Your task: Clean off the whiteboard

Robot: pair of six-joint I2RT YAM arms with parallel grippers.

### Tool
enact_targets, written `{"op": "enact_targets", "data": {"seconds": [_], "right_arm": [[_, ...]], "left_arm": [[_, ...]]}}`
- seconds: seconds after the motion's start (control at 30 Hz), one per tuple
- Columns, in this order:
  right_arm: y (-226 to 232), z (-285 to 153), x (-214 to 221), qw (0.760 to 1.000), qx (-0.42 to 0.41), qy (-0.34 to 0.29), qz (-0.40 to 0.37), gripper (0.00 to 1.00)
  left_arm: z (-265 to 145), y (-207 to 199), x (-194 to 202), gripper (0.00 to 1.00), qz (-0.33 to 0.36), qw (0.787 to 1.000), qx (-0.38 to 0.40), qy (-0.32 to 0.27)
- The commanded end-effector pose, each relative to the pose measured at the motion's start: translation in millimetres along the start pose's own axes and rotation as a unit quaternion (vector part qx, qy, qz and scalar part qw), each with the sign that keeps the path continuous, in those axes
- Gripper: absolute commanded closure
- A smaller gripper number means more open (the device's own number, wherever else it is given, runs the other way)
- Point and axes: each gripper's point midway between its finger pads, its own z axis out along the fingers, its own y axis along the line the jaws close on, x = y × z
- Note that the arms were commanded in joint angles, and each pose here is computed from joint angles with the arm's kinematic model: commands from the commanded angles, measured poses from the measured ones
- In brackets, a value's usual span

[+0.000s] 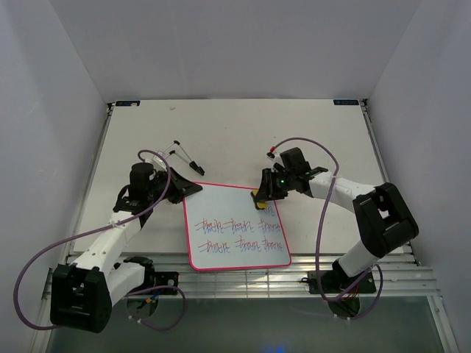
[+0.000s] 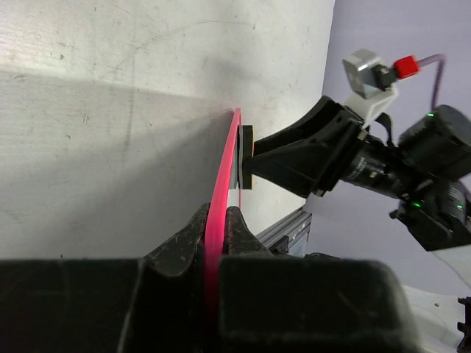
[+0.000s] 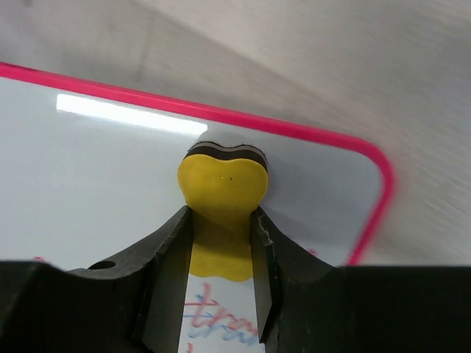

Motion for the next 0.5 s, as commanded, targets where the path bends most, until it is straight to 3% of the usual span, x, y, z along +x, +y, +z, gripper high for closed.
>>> {"op": "enact_targets", "data": {"seconds": [0.0, 0.17, 0.47], "right_arm": [[-69, -5, 97, 0.987, 0.062, 0.123, 0.078, 0.73], [-89, -14, 131, 0.983, 0.063, 0.140, 0.105, 0.73], [-81, -23, 131, 0.987, 0.043, 0.125, 0.091, 0.75]], "left_arm": [[-5, 14, -36, 1.00, 0.072, 0.991, -0.063, -0.094], [-9, 24, -39, 1.00, 0.063, 0.988, -0.086, -0.112], [-8, 38, -35, 1.00, 0.049, 0.987, -0.105, -0.108]]}}
